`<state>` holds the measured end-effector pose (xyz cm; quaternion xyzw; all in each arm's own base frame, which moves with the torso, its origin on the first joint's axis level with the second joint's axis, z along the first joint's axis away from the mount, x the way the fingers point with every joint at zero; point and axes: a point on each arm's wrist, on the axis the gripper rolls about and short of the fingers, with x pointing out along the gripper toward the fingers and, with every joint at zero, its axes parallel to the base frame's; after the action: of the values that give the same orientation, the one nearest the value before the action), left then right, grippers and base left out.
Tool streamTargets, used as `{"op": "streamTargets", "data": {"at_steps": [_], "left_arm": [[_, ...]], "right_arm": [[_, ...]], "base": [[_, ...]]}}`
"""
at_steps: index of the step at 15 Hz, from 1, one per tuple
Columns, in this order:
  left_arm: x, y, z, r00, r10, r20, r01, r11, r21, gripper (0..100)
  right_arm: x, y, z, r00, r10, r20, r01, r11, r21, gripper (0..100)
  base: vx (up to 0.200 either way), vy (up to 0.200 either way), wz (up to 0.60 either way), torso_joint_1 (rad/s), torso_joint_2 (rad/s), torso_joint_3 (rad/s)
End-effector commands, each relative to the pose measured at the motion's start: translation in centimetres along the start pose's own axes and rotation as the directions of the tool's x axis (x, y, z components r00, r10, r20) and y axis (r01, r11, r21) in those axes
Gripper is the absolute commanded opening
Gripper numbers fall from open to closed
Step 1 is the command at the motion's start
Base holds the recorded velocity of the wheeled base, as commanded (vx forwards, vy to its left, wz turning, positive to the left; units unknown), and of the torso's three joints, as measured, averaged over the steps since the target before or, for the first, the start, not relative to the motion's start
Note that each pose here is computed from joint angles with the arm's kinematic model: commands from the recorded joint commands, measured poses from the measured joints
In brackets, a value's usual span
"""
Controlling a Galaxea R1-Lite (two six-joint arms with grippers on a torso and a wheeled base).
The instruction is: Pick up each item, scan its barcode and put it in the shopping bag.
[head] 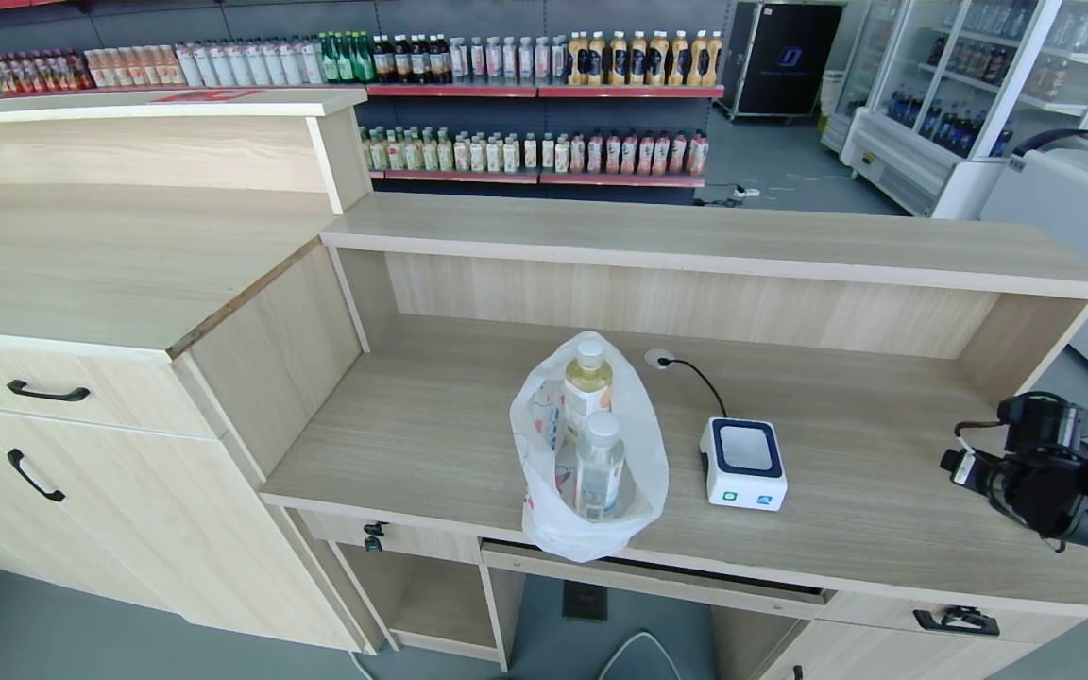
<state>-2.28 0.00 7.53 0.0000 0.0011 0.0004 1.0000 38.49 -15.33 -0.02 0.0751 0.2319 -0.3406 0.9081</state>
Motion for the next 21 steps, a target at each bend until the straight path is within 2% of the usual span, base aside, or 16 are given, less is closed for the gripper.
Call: {"op": "streamTargets", "data": {"at_steps": [1,3,6,8,10,12,16,21], "left_arm": [[0.0,0.0,0.0,1.0,0.001,0.001,-0.001,1.0,0.0,100],[0.0,0.0,0.0,1.0,0.001,0.001,-0.001,1.0,0.0,100],[0.0,0.0,0.0,1.0,0.001,0.001,-0.001,1.0,0.0,100],[0.0,0.0,0.0,1.0,0.001,0.001,-0.001,1.0,0.0,100],[0.0,0.0,0.0,1.0,0.001,0.001,-0.001,1.0,0.0,100],[0.0,0.0,0.0,1.0,0.001,0.001,-0.001,1.0,0.0,100],[0.0,0.0,0.0,1.0,0.001,0.001,-0.001,1.0,0.0,100],[0.0,0.0,0.0,1.0,0.001,0.001,-0.001,1.0,0.0,100]], "right_arm": [[-1.3,0.2,0.3,1.0,0.01,-0.001,-0.01,1.0,-0.029,100],[-3.6,-0.5,0.1,1.0,-0.008,-0.021,0.005,0.991,-0.136,100],[-6.5,-2.0,1.8,0.997,-0.068,0.021,0.071,0.962,-0.263,100],[-6.7,-3.8,3.1,0.992,-0.112,0.053,0.124,0.932,-0.341,100],[-6.4,-5.1,3.2,0.988,-0.145,0.051,0.154,0.912,-0.379,100],[-5.5,-6.2,2.9,0.988,-0.152,0.036,0.154,0.916,-0.37,100],[-3.7,-9.0,1.6,0.996,-0.084,-0.025,0.065,0.906,-0.419,100],[-2.2,-11.0,2.0,0.992,0.127,-0.018,-0.12,0.872,-0.474,100]], "base": [[0.0,0.0,0.0,0.0,0.0,0.0],[0.0,0.0,0.0,0.0,0.0,0.0],[0.0,0.0,0.0,0.0,0.0,0.0],[0.0,0.0,0.0,0.0,0.0,0.0],[0.0,0.0,0.0,0.0,0.0,0.0],[0.0,0.0,0.0,0.0,0.0,0.0],[0.0,0.0,0.0,0.0,0.0,0.0],[0.0,0.0,0.0,0.0,0.0,0.0]]}}
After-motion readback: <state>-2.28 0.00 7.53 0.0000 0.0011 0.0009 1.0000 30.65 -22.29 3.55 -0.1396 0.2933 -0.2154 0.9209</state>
